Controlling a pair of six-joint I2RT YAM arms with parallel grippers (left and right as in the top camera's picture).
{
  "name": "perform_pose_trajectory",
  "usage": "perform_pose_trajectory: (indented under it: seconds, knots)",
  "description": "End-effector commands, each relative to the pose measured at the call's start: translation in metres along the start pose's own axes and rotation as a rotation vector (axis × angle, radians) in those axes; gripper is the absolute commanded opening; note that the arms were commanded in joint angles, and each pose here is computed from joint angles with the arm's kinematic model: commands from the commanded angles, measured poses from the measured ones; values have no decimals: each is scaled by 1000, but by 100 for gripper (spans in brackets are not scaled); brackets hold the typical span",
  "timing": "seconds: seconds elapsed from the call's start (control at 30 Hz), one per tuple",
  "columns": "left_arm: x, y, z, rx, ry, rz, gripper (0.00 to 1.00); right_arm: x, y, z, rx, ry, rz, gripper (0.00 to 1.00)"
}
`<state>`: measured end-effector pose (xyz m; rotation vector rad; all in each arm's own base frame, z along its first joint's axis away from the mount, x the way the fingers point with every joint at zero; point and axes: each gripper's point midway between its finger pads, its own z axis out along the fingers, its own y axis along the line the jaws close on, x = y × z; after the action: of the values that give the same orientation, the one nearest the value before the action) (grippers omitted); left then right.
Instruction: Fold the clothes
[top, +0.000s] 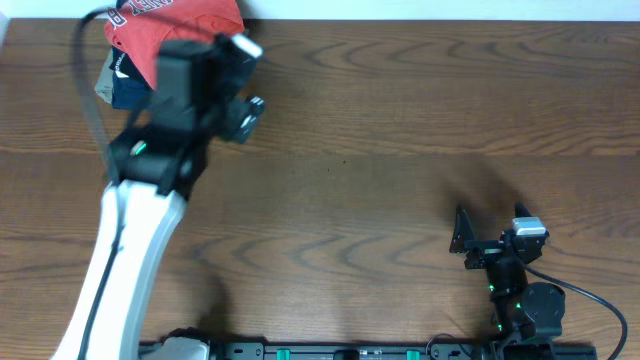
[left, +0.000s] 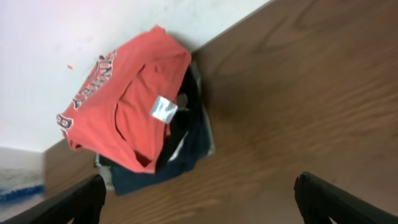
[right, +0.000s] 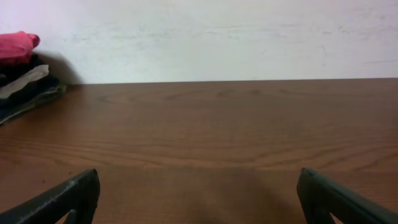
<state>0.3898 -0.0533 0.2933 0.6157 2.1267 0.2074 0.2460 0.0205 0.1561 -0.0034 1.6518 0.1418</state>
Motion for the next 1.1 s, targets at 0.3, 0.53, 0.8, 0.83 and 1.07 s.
perform_pose_trajectory:
  seconds: [0.3, 0.53, 0.8, 0.83, 1.07]
  knots:
    - [116, -59, -15, 72, -220, -78, 98, 2, 0, 0, -4, 7, 13, 99]
    - [163, -58, -36, -70, -286, -399, 98, 2, 0, 0, -4, 7, 13, 99]
    - [174, -51, -55, -146, -429, -585, 98, 2, 0, 0, -4, 7, 13, 99]
    - [178, -48, -55, -164, -438, -646, 98, 2, 0, 0, -4, 7, 13, 99]
    - [191, -42, -52, -209, -500, -775, 98, 2, 0, 0, -4, 7, 13, 99]
